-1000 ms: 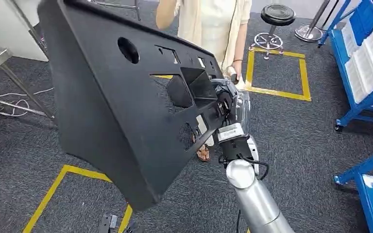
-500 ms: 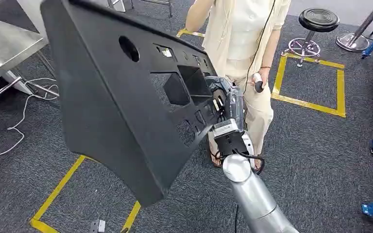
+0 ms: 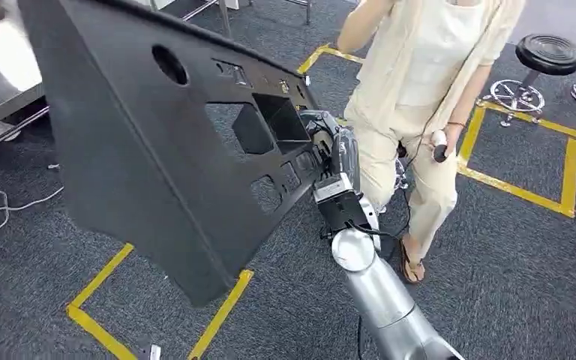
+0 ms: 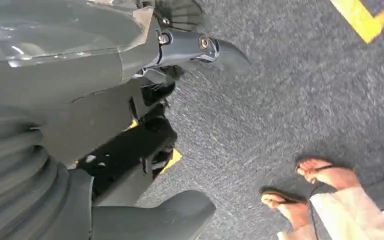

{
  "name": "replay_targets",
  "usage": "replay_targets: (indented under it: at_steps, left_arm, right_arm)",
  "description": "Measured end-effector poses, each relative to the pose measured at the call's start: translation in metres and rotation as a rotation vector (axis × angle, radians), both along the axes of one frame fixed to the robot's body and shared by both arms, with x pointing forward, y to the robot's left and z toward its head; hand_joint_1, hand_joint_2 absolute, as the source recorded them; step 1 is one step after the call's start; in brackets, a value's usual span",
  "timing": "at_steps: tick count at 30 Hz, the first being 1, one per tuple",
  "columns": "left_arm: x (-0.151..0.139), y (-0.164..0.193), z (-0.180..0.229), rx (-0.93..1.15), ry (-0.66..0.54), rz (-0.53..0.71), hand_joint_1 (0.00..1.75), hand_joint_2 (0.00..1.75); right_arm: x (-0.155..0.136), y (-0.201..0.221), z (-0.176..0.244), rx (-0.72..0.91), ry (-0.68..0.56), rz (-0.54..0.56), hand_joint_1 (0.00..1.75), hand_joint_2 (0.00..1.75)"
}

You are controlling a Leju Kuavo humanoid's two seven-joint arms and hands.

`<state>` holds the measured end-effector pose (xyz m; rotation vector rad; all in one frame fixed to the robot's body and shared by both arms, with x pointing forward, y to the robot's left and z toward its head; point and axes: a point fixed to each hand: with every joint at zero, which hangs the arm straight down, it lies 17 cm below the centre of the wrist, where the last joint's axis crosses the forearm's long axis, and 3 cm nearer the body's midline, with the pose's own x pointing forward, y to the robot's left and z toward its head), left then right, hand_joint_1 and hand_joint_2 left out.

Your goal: Take the parts from the cabinet and place them on the table.

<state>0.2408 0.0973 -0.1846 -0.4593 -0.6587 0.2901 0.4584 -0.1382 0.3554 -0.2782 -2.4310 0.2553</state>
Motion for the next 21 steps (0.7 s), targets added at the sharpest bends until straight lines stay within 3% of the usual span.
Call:
replay_targets:
  at_steps: [21]
  left_arm:
    - [-0.0081,0.002,-0.0035,-0.005,0.013,0.013,0.0,1.75]
  right_arm:
    - [0.0042,0.0042,-0.0016,-0.009,0.034,0.001,1.75,1.75]
